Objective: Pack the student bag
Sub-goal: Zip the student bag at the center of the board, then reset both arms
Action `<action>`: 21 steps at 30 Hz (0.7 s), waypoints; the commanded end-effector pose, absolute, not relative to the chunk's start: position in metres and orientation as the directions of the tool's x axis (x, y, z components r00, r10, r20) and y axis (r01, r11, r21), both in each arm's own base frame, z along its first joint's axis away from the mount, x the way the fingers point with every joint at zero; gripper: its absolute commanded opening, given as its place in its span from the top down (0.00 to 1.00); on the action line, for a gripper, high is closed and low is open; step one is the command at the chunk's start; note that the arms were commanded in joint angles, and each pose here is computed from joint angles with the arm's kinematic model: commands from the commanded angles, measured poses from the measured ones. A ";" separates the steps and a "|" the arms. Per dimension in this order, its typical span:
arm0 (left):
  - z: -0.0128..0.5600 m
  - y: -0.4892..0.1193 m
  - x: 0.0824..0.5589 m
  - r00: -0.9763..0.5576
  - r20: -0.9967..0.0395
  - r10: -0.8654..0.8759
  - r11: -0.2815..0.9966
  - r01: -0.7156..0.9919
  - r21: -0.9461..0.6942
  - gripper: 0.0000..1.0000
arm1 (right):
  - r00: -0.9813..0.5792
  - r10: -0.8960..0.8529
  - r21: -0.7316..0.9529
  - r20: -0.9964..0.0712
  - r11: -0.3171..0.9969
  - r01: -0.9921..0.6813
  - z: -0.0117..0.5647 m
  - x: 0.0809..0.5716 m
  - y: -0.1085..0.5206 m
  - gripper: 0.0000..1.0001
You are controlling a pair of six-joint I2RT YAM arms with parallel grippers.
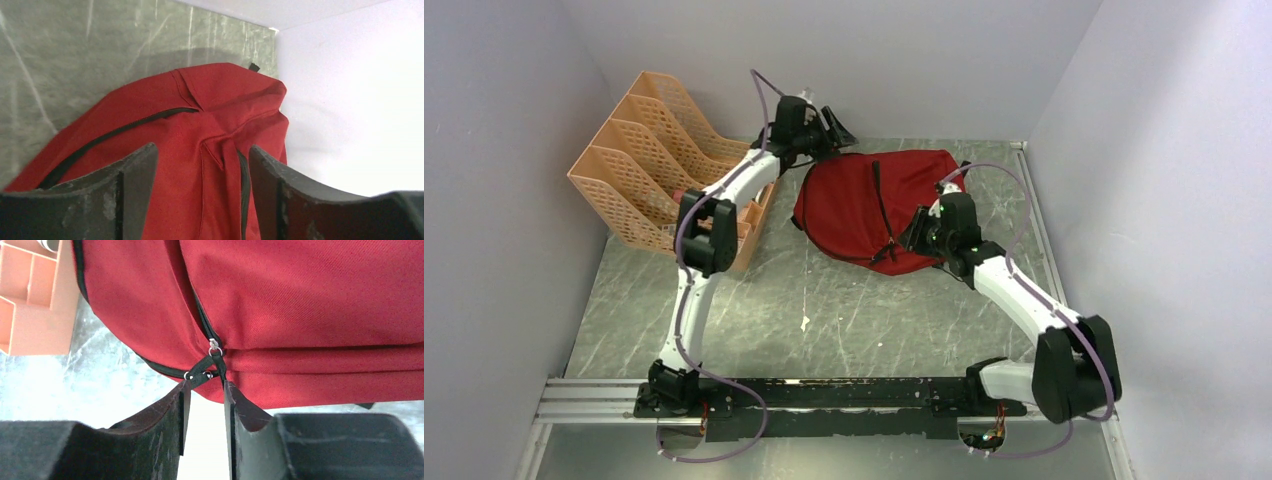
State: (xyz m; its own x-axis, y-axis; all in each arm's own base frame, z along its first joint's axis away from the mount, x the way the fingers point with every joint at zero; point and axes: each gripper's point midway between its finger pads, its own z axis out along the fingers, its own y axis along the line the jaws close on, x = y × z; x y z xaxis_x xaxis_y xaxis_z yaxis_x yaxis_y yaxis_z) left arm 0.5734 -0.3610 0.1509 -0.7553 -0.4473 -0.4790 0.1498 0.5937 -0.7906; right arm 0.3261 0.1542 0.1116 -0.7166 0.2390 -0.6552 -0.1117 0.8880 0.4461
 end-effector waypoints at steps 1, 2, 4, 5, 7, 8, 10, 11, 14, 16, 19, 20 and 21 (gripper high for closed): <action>0.262 -0.341 0.558 -0.605 -0.689 -0.399 0.593 0.403 -0.697 0.27 | -0.614 0.274 0.399 -0.740 0.914 -0.073 0.146 0.333 0.136 0.62; 0.269 -0.334 0.554 -0.589 -0.712 -0.382 0.616 0.413 -0.671 0.26 | -0.594 0.280 0.392 -0.755 0.917 -0.066 0.153 0.334 0.132 0.60; 0.277 -0.319 0.546 -0.558 -0.757 -0.341 0.670 0.421 -0.612 0.24 | -0.554 0.294 0.382 -0.779 0.923 -0.048 0.166 0.334 0.125 0.55; 0.283 -0.309 0.540 -0.538 -0.782 -0.316 0.702 0.421 -0.574 0.23 | -0.533 0.302 0.380 -0.790 0.924 -0.040 0.172 0.334 0.121 0.50; 0.284 -0.291 0.531 -0.509 -0.822 -0.257 0.771 0.405 -0.492 0.22 | -0.489 0.318 0.381 -0.813 0.924 -0.032 0.185 0.334 0.116 0.45; 0.283 -0.280 0.526 -0.500 -0.835 -0.231 0.802 0.388 -0.454 0.21 | -0.469 0.324 0.381 -0.822 0.924 -0.029 0.191 0.334 0.114 0.43; 0.275 -0.257 0.516 -0.488 -0.854 -0.179 0.865 0.335 -0.373 0.20 | -0.432 0.333 0.377 -0.838 0.926 -0.018 0.202 0.334 0.108 0.41; 0.270 -0.247 0.509 -0.493 -0.855 -0.163 0.884 0.313 -0.348 0.19 | -0.416 0.335 0.372 -0.846 0.928 -0.010 0.207 0.334 0.105 0.40; 0.250 -0.225 0.482 -0.522 -0.845 -0.117 0.911 0.281 -0.300 0.19 | -0.378 0.353 0.357 -0.856 0.932 0.061 0.216 0.336 0.091 0.38; 0.235 -0.218 0.463 -0.556 -0.826 -0.092 0.915 0.281 -0.291 0.20 | -0.364 0.368 0.356 -0.856 0.929 0.102 0.220 0.337 0.084 0.36; 0.209 -0.209 0.427 -0.606 -0.794 -0.043 0.909 0.305 -0.282 0.21 | -0.351 0.387 0.368 -0.853 0.922 0.122 0.226 0.335 0.081 0.35; 0.213 -0.206 0.419 -0.596 -0.802 -0.045 0.908 0.311 -0.282 0.20 | -0.346 0.391 0.373 -0.853 0.920 0.119 0.228 0.334 0.081 0.34; 0.204 -0.200 0.406 -0.606 -0.795 -0.039 0.909 0.309 -0.281 0.19 | -0.340 0.396 0.379 -0.853 0.918 0.117 0.230 0.332 0.081 0.34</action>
State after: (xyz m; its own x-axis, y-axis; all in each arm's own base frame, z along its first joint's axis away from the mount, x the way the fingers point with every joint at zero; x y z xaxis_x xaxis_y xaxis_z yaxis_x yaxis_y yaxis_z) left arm 0.4438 -0.2237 0.2289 -0.5712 -0.1127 -0.8130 0.3079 0.8888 -0.3395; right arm 0.3357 0.0913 0.2123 -0.3954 0.3616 -0.8443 0.0697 0.9284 0.3649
